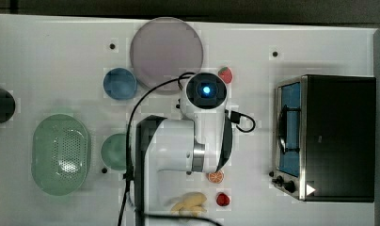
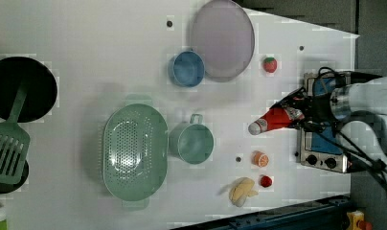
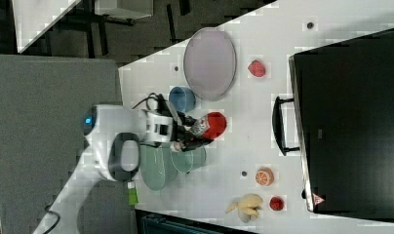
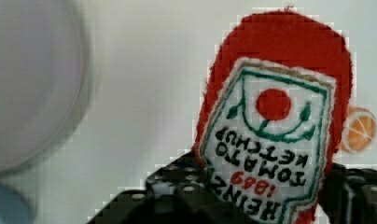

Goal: Pick Ketchup from oven and place it on table.

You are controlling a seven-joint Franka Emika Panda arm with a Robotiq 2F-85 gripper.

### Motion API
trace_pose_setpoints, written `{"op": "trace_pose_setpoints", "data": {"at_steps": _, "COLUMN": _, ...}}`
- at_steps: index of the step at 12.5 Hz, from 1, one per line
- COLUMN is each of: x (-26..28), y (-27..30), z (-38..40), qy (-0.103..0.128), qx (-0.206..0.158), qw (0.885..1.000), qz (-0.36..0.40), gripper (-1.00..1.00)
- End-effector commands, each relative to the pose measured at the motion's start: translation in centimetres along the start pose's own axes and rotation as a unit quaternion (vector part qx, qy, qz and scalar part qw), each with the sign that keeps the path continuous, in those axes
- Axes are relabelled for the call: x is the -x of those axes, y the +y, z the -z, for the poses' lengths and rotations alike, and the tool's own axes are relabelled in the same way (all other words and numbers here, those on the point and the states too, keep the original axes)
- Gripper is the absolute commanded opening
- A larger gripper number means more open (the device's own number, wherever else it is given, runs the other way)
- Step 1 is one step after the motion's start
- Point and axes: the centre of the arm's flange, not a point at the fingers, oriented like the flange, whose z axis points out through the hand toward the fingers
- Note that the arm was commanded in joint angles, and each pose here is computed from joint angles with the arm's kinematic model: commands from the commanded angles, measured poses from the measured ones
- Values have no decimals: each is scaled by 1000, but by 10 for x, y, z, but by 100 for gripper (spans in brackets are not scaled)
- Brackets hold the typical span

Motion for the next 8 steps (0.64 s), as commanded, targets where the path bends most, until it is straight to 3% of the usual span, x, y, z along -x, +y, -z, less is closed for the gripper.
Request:
{"op": "trace_pose_setpoints", "data": {"at_steps": 1, "x": -20, "y": 2, "z": -35, "qy": 11, "qx": 2, "qw": 1000, "qz": -25, "gripper": 27}}
{"op": "trace_pose_setpoints", "data": {"at_steps": 3, "x": -23, "y": -3, "z": -62, "qy": 13, "qx": 7, "qw": 1000, "qz": -24, "gripper": 33}}
{"op": "trace_pose_setpoints", "data": {"at_steps": 6, "x": -26, "y": -8, "z": -85, "qy": 22, "qx": 2, "qw": 1000, "qz": -23, "gripper": 96}}
{"op": "trace_pose_setpoints", "data": {"at_steps": 8, "x": -29, "y": -14, "z": -60, "qy": 33, "qx": -19, "qw": 999, "qz": -23, "gripper": 100}}
